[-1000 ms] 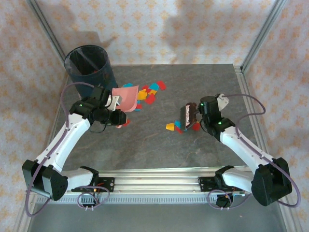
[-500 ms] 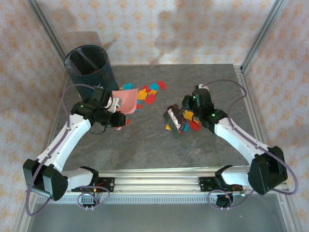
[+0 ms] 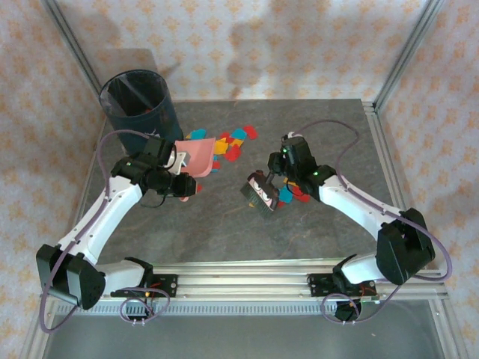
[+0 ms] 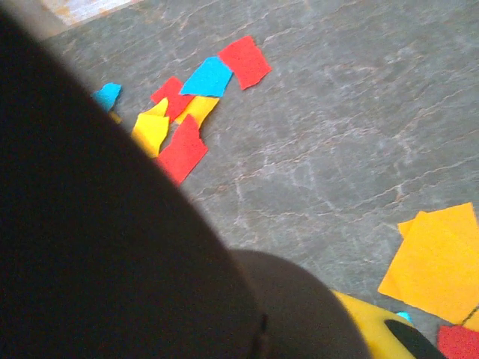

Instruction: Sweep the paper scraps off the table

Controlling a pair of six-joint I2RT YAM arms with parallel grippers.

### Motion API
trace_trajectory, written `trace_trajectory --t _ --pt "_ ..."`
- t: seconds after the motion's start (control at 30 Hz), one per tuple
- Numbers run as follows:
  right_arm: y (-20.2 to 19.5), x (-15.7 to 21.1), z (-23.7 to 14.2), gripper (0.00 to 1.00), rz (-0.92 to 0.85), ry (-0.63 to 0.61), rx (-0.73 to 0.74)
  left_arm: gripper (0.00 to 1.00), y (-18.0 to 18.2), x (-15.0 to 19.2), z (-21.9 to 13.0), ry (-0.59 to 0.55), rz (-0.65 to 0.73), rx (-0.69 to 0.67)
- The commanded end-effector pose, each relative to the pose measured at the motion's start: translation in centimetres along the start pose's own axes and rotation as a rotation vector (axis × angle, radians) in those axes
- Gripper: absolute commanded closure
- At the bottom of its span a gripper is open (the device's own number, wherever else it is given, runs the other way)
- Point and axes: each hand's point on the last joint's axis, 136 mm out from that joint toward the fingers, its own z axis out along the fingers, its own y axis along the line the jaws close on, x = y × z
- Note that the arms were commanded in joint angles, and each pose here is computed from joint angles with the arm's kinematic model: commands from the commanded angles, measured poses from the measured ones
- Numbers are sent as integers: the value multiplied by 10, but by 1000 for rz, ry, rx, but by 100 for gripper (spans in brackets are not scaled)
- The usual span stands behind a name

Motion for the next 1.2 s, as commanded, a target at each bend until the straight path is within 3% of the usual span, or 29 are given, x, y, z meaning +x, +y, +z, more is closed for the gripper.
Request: trace_trajectory --t 0.0,0.23,0.53,0.7,0.8,1.17 --pt "-36 -7 -10 100 -72 -48 203 100 1 4 4 23 31 -18" --pt "-46 -23 -31 100 -60 -134 252 100 -3 3 7 32 49 -18" --pt "-14 -37 -52 100 -14 -201 55 100 -6 7 14 70 86 -46" --pt "-12 -51 -75 100 10 -273 31 100 -7 11 19 102 124 -75" --pt "-24 -57 -88 100 12 -326 82 100 -9 14 26 131 152 -93" --pt "-103 -60 -133 100 -57 -427 482 100 -26 37 58 303 353 -199"
